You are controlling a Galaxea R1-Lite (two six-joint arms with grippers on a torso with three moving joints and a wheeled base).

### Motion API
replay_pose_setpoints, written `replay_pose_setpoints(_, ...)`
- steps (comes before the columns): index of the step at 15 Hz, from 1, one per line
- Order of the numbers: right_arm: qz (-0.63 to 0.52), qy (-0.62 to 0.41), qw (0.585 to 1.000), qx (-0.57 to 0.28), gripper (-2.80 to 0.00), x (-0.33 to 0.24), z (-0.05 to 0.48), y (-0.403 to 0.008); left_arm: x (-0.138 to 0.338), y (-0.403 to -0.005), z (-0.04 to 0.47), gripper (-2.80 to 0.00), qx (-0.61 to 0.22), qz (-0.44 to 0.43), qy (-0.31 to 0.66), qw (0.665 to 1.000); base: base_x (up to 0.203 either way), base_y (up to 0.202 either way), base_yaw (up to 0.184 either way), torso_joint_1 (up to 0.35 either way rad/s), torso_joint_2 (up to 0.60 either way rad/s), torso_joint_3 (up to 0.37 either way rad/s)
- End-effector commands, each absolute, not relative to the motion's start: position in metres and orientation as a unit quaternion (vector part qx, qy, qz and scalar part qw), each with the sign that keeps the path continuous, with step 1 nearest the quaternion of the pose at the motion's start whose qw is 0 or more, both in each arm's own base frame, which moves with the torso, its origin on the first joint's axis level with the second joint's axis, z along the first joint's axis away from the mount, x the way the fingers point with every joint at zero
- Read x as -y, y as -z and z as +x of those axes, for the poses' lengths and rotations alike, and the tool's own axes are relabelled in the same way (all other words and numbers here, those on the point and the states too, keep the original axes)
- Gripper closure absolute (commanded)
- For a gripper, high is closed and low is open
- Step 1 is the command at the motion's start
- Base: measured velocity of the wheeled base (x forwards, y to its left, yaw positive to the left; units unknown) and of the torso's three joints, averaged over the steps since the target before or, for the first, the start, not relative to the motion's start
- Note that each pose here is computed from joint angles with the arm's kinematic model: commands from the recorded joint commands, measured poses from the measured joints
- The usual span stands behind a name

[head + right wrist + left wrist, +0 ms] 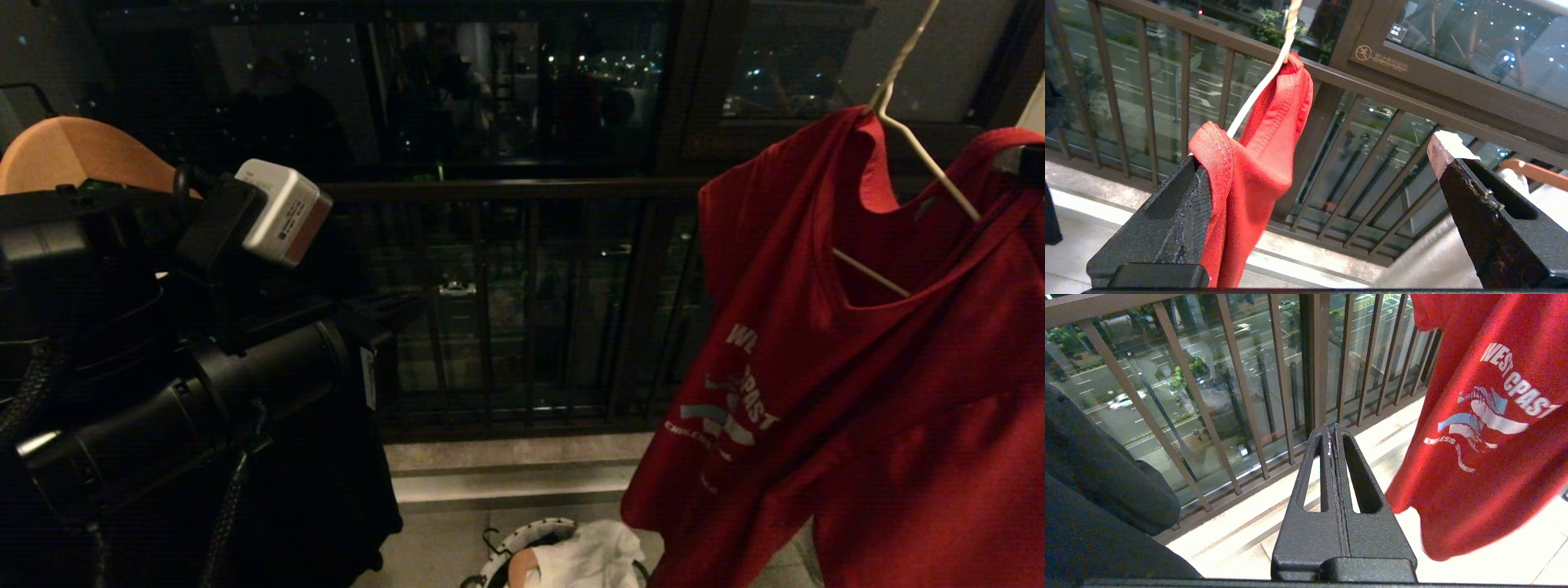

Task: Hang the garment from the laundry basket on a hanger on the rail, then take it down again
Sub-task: Take the clothes off the clothes rack

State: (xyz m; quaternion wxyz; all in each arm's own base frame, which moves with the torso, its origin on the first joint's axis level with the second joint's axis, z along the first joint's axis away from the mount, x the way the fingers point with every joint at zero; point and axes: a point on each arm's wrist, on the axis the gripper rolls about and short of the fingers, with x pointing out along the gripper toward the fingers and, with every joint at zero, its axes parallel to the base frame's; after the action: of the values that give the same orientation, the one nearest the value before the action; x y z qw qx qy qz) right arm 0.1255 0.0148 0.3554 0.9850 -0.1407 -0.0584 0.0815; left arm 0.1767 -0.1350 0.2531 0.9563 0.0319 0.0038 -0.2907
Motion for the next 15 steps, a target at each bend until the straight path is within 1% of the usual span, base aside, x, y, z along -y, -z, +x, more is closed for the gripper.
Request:
replay_pose_setpoints(1, -0.142, -0.086, 0.984, 0.058, -2.80, -0.015, 0.127, -0.356, 0.135, -0.253, 0.177, 0.00, -0.003, 0.031, 0.290, 0.956, 0.000, 0.000, 0.000, 0.000, 0.00, 0.000)
replay_pose_setpoints(9, -0.144, -0.136, 0.979, 0.045, -2.80, -0.027, 0.143, -0.353, 0.135, -0.253, 0.177, 0.00, -0.003, 0.031, 0.290, 0.956, 0.000, 0.000, 0.000, 0.000, 0.00, 0.000)
replay_pose_setpoints(15, -0.148, -0.149, 0.977, 0.039, -2.80, -0.033, 0.153, -0.353, 0.135, -0.254, 0.177, 0.00, -0.002, 0.031, 0.290, 0.956, 0.000, 0.000, 0.000, 0.000, 0.00, 0.000)
